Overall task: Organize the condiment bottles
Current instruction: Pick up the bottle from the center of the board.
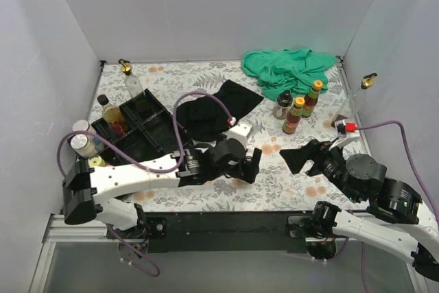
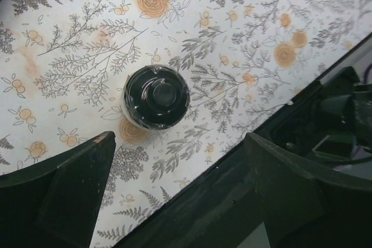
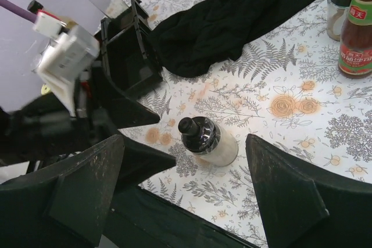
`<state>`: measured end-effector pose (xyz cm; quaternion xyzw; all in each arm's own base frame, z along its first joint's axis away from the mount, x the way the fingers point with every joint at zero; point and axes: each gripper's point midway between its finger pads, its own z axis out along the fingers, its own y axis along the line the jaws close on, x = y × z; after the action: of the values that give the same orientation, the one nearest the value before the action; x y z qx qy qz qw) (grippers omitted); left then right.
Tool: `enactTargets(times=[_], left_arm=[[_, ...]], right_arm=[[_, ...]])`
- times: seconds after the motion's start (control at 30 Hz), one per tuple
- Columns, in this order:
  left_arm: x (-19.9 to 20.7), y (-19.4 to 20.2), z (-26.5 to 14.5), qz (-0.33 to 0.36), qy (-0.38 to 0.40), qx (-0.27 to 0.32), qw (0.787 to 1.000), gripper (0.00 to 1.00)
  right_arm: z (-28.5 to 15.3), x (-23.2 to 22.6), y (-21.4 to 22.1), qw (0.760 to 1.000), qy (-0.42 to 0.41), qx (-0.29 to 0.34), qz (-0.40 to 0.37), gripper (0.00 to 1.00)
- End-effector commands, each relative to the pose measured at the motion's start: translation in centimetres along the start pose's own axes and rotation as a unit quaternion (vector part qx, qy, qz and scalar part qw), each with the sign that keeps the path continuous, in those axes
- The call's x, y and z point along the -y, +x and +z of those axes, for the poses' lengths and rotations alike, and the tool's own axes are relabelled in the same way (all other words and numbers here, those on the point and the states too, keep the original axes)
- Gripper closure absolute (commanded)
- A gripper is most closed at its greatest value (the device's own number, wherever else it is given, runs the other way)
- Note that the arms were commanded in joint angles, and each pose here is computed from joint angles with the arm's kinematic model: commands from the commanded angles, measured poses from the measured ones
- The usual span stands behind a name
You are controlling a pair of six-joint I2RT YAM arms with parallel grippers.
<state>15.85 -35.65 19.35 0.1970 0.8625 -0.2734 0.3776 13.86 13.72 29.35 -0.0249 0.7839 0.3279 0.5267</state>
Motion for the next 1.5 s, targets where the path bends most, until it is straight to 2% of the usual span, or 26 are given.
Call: enactTargets(times=[0.0,0.27,0.63,0.8,0.93,0.97,1.0,1.03,1.1,1.13,1.27,1.33,1.43,1.47], left_arm=[[-0.9,-0.6,2.2,0.035,-0.081,0.026,0.996,0.09],[-1.2,0.6,4.8,0.034,-0.105,0.021,0.994,0.13],[-1.6,2.0,7.3,0.031,-0.127,0.014,0.991,0.3],[-1.6,2.0,8.2,0.026,-0.135,0.024,0.99,0.42],[-2.3,2.1,8.6,0.022,-0.157,0.03,0.987,0.46],[-2.5,2.1,8.5,0.021,-0.163,0.028,0.986,0.49],[-2.7,2.1,8.4,0.018,-0.167,0.03,0.985,0.62],[-2.7,2.0,8.2,0.004,-0.171,0.032,0.985,0.7],[-3.3,1.7,7.1,-0.009,-0.189,0.033,0.981,0.93],[-3.5,1.5,6.7,-0.039,-0.199,0.04,0.978,1.0],[-5.5,0.7,3.1,-0.083,-0.252,0.046,0.963,1.0],[-6.2,-0.8,1.1,-0.103,-0.267,0.07,0.956,1.0],[-8.3,-1.8,-1.8,-0.138,-0.315,0.08,0.936,1.0],[-10.1,-1.2,-3.4,-0.16,-0.354,0.072,0.919,1.0]], right_arm=[[-1.6,0.5,-2.1,0.999,0.0,0.036,0.032,0.07],[-2.1,1.0,-1.9,0.999,0.006,0.033,0.036,0.07],[-1.9,1.3,-1.3,0.999,0.009,0.03,0.036,0.07],[-1.7,1.5,-1.0,0.999,0.013,0.027,0.038,0.08],[-1.5,1.4,-0.7,0.999,0.014,0.022,0.037,0.08],[-1.5,1.4,-0.7,0.999,0.014,0.022,0.037,0.08],[-1.6,1.4,-0.8,0.999,0.014,0.023,0.036,0.08],[-1.5,1.4,-0.7,0.999,0.014,0.023,0.035,0.08],[-1.5,1.5,-0.7,0.999,0.016,0.022,0.033,0.08],[-1.5,1.4,-0.7,0.999,0.015,0.022,0.034,0.08],[-1.3,1.4,-0.4,0.999,0.017,0.017,0.033,0.08],[-1.0,1.3,-0.2,0.999,0.018,0.011,0.029,0.08],[-0.8,1.1,0.0,0.999,0.018,0.004,0.028,0.08],[-0.7,1.1,0.1,0.999,0.019,0.003,0.027,0.08]])
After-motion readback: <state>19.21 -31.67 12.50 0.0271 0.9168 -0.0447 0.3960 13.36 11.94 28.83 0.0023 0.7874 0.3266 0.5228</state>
